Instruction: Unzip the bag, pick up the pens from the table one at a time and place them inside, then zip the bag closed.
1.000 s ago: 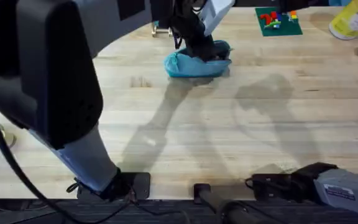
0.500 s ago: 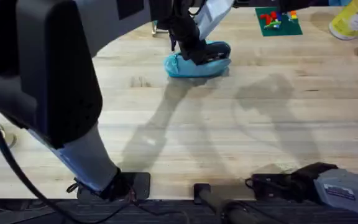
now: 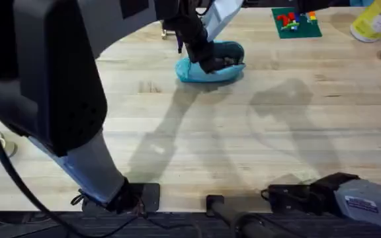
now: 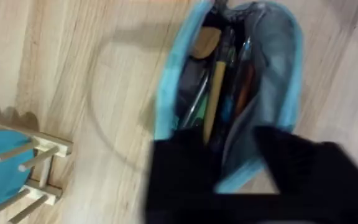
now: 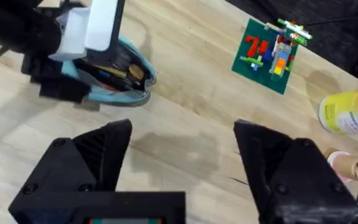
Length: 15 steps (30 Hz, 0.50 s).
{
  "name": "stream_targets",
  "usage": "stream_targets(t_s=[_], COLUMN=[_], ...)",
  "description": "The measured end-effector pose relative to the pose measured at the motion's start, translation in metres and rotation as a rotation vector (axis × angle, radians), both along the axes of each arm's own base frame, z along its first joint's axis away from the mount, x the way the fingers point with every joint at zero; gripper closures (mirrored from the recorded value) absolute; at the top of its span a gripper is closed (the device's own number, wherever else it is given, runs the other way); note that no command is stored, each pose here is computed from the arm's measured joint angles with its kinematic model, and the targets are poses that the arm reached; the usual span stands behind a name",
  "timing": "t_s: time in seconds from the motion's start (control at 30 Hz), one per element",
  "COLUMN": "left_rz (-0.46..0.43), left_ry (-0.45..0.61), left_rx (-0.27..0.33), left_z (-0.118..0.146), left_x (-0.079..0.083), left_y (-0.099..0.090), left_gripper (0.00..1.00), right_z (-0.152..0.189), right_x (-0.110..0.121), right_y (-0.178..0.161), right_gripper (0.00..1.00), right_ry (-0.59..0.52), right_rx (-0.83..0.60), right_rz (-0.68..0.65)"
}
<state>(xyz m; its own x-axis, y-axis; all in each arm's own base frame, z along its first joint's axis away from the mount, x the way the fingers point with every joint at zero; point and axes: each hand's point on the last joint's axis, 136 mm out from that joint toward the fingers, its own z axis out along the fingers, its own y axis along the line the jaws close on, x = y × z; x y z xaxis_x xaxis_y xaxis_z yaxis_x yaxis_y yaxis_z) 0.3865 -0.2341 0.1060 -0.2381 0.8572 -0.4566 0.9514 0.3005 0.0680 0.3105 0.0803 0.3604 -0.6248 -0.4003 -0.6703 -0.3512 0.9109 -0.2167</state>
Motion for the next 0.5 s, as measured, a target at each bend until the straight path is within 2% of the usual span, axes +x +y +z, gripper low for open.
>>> stream_targets(t_s=[0.1,0.13,0.5], left_rz=[0.006,0.009,0.011], left_ry=[-0.013,-0.013,-0.01], left_rx=[0.006,0.006,0.01], left_z=[0.0004,0.0004,-0.0001], left_x=[0.0033,0.0037,0.0031], left_y=[0.0014,0.0018,0.003], left_gripper=[0.086,0.028,0.009], right_z=[-0.0001,0.0,0.0], right_x=[-0.0001,0.0,0.0], right_y=[0.0,0.0,0.0], right_gripper=[0.005,0.005,0.007], right_ry=[0.0,0.0,0.0], right_rx=[0.0,0.0,0.0], right_rz=[0.0,0.0,0.0])
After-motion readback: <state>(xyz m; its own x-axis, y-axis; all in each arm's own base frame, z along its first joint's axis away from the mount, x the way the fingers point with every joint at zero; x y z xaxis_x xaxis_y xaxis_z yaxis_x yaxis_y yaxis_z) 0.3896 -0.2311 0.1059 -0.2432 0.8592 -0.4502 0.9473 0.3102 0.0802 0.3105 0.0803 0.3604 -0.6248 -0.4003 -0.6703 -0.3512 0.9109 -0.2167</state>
